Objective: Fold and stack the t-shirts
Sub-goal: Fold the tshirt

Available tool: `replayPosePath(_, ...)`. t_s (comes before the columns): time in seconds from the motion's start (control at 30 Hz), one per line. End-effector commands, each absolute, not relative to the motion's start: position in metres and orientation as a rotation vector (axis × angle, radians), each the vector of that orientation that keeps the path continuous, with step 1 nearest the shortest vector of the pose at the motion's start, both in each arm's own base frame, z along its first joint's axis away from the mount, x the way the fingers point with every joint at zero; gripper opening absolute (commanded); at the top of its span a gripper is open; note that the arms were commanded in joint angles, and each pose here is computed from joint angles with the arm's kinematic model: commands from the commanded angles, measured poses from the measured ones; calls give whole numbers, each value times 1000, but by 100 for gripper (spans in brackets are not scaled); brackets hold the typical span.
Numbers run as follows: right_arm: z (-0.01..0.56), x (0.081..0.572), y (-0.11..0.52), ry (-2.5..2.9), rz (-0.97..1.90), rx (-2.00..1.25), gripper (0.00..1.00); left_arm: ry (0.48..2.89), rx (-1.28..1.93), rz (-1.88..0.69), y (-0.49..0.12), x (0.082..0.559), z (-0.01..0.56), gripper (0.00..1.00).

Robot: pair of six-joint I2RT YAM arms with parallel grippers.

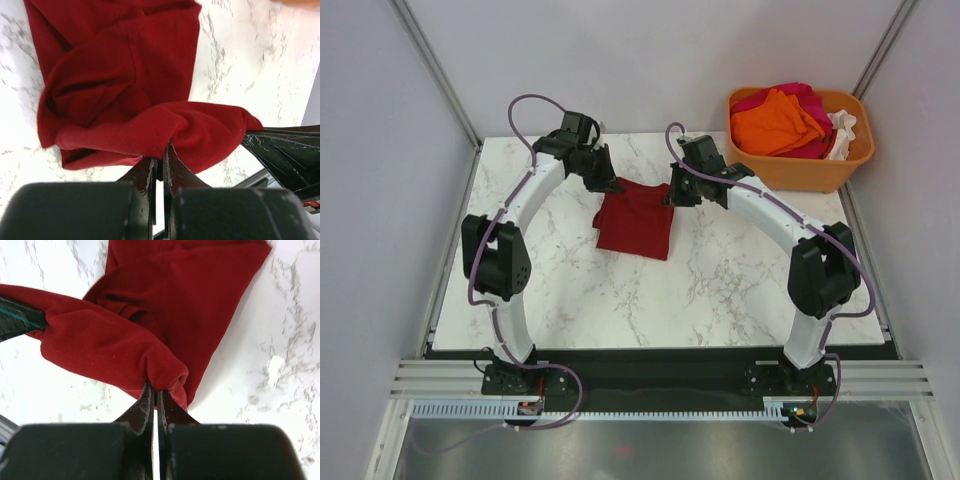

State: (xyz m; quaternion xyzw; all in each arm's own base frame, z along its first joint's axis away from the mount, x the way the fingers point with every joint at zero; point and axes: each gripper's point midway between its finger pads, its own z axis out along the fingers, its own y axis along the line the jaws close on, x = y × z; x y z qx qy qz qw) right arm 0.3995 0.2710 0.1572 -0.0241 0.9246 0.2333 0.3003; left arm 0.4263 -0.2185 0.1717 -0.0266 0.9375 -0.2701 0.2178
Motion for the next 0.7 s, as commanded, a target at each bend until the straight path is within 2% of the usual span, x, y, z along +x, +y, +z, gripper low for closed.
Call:
replayPosePath(0.0, 169, 423, 271, 2423, 637, -85, 0, 2557, -15, -748, -215, 447, 185, 2)
replayPosePath(0.17, 167, 447, 260, 2423, 630, -42, 0, 2572, -22, -765, -213, 469, 175, 2)
replayPosePath(0.5, 118, 486, 251, 2498, 642, 31, 0, 2552, 7, -865, -231, 523, 143, 4)
replayPosePath(0.53, 120, 493, 250, 2489, 650, 40, 0, 2578, -19, -869, -227, 529, 124, 5)
replayPosePath(0.6, 109, 511, 239, 2489, 640, 93, 0, 2554, -58, -878, -224, 544, 123, 6)
replayPosePath(0.63, 105, 516, 238, 2492, 656, 105, 9, 2562, -97, -875, -216, 552, 109, 9)
replayPosePath(0.67, 103, 523, 233, 2487, 670, 110, 26, 2546, -120, -891, -214, 559, 110, 16)
